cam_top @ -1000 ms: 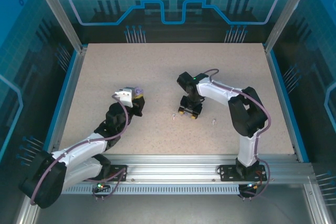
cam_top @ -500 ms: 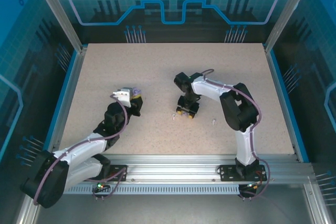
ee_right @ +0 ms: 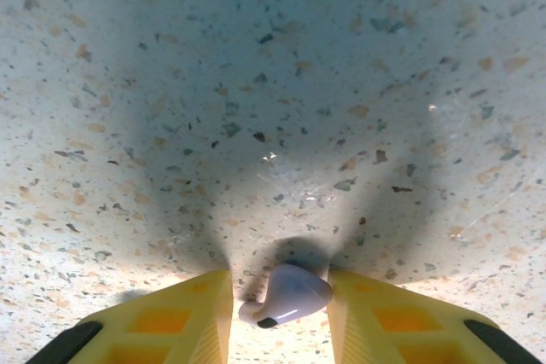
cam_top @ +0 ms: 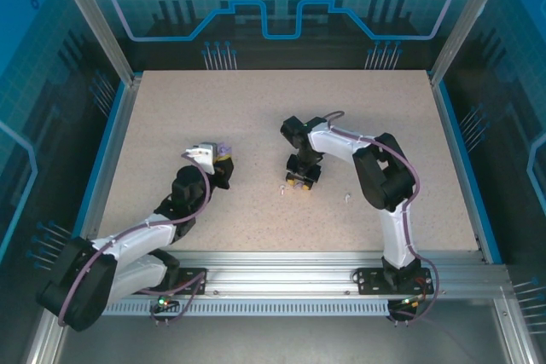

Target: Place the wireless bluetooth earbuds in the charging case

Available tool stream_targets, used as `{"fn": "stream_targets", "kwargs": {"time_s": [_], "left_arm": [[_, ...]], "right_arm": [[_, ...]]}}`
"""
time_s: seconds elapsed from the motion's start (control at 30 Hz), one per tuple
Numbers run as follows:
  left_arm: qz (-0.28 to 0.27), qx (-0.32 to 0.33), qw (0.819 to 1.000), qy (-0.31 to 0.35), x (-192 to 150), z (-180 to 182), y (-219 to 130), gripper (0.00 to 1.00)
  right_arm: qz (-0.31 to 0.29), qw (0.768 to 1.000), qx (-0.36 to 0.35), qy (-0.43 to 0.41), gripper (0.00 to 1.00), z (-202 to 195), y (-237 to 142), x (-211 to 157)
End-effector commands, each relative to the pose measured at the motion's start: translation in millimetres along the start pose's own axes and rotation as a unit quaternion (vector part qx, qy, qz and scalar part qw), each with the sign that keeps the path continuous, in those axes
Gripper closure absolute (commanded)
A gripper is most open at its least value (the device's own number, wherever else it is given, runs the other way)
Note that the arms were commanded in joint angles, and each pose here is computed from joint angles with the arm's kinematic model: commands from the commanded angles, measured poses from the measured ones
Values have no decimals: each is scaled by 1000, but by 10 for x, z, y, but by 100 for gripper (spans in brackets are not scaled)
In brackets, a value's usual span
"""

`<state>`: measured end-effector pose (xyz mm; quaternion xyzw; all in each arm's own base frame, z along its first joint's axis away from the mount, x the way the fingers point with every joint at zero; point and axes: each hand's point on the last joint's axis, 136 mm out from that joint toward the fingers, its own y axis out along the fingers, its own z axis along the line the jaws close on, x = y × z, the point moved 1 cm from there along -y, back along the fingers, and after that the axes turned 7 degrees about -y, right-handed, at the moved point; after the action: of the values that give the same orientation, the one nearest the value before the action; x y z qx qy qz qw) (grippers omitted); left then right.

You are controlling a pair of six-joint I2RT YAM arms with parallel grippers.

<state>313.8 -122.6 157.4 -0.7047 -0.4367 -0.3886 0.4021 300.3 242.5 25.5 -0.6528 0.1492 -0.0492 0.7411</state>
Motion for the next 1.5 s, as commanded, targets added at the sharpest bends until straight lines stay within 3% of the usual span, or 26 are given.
{"fn": "stream_targets", "kwargs": {"time_s": [0.0, 1.17, 1.47], "left_arm": [[-14, -11, 1000, -7, 77, -33, 11, 76], [8, -28, 1000, -4, -18, -82, 31, 76], [15, -31, 999, -8, -60, -78, 16, 76]], "right_arm": [[7, 1000, -11, -6, 65, -15, 50, 31], [2, 999, -9, -48, 82, 38, 108, 77], [14, 998, -12, -54, 81, -10, 181, 92]]}}
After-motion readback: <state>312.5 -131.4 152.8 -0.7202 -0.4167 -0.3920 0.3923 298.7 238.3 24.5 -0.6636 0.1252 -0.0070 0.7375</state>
